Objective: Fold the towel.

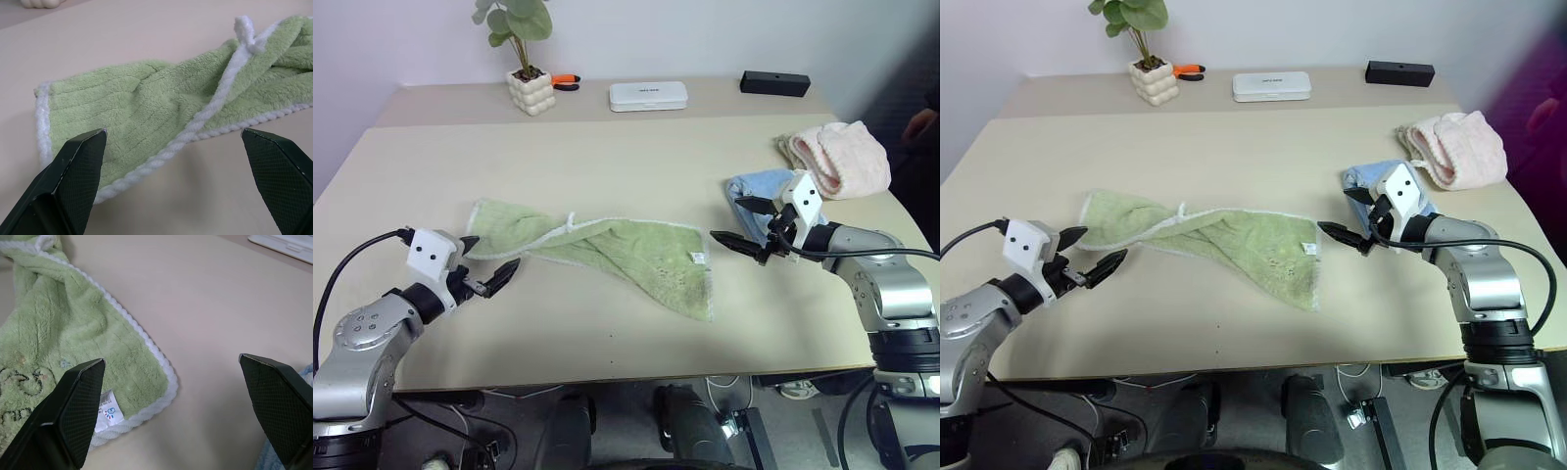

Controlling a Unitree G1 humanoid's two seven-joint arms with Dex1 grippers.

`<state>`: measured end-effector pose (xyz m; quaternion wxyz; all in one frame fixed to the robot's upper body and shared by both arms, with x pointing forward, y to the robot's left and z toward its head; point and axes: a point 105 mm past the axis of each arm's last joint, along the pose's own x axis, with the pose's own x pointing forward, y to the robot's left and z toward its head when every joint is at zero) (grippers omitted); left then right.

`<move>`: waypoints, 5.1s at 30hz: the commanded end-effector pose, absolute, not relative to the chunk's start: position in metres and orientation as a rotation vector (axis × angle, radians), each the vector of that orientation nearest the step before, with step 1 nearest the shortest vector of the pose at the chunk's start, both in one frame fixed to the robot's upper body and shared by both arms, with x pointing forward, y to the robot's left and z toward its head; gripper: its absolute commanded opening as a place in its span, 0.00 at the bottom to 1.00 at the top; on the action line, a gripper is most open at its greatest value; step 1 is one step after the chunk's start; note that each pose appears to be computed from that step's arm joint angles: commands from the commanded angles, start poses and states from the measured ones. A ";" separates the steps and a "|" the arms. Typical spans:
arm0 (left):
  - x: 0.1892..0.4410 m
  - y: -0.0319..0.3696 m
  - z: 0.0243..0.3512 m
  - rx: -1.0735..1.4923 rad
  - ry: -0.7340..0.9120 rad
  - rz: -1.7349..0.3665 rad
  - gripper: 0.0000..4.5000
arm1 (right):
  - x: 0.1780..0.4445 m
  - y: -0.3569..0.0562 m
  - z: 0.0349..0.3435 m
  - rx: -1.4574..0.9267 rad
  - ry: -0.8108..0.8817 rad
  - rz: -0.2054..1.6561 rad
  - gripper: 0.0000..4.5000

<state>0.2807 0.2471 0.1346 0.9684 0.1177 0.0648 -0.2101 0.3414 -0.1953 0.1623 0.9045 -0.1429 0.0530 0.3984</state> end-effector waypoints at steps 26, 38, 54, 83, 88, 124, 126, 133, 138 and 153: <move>0.286 0.263 0.133 0.597 0.236 -0.481 1.00 | 0.326 -0.138 0.165 -0.178 0.031 0.921 0.99; 0.331 0.299 0.114 0.726 0.308 -0.467 1.00 | 0.320 -0.141 0.166 -0.185 0.002 0.867 0.99; 0.320 0.299 0.111 0.707 0.260 -0.485 0.03 | 0.334 -0.154 0.159 -0.320 0.078 0.804 1.00; 0.302 0.283 0.114 0.593 0.233 -0.446 0.00 | 0.389 -0.166 0.133 -0.420 0.330 0.818 0.01; 0.321 0.284 0.138 0.568 0.169 -0.418 0.00 | 0.407 -0.177 0.164 -0.515 0.208 0.735 0.01; 0.235 0.323 0.159 0.534 0.463 -0.592 0.00 | 0.298 -0.179 0.193 -0.522 0.161 1.102 0.01; 0.247 0.322 0.157 0.552 0.442 -0.578 0.00 | 0.311 -0.180 0.191 -0.540 0.154 1.045 0.01; 0.303 0.323 0.152 0.617 0.370 -0.518 0.00 | 0.338 -0.182 0.180 -0.569 0.146 0.954 0.01; 0.339 0.323 0.148 0.642 0.353 -0.519 0.00 | 0.355 -0.180 0.171 -0.549 0.142 0.900 0.01; 0.376 0.324 0.137 0.580 0.365 -0.519 0.06 | 0.373 -0.173 0.160 -0.512 0.133 0.866 0.06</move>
